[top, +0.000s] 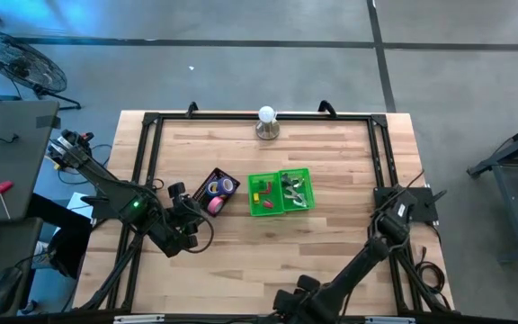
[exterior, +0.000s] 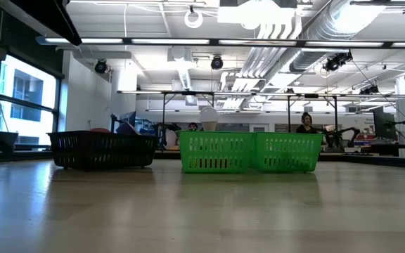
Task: Pick and place Stapler, Stapler remover, tape
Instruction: Put the red stapler into the left green bin
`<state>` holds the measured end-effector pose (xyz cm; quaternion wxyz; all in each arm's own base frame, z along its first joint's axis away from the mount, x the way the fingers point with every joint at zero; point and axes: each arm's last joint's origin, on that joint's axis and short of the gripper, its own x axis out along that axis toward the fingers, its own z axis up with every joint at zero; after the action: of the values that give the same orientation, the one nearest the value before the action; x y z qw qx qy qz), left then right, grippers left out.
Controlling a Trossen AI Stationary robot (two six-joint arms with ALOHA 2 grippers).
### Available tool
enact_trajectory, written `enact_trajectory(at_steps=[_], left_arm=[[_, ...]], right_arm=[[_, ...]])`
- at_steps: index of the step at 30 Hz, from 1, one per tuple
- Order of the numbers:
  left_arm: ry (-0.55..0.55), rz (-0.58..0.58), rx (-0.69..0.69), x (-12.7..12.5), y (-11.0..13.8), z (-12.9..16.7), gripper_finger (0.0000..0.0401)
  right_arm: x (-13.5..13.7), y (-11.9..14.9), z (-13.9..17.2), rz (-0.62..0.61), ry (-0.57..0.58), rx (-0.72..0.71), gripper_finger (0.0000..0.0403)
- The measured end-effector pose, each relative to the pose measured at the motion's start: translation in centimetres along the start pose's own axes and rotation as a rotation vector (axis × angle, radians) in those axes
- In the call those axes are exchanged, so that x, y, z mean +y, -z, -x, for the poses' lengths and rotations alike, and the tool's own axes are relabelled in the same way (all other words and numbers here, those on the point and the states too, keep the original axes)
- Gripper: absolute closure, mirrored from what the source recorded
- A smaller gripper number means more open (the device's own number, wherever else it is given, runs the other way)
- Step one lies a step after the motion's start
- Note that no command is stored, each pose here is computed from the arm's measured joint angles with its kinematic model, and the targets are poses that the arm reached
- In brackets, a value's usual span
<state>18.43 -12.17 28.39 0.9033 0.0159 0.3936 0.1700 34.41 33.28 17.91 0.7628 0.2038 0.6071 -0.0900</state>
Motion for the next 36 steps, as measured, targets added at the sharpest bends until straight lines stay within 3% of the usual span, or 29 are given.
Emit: enact_trajectory(at_steps=[23, 36], left_arm=[[0.000, -0.017, -0.003, -0.01, -0.03, 0.01, 0.0206], [0.008, -0.007, -0.013, -0.11, -0.14, 0.01, 0.0206]], right_arm=[[-0.64, -0.49, -0.27, -0.058, 0.064, 0.032, 0.0225], [0.01, -0.75, -0.68, -0.044, -0.005, 0.019, 0.0231]])
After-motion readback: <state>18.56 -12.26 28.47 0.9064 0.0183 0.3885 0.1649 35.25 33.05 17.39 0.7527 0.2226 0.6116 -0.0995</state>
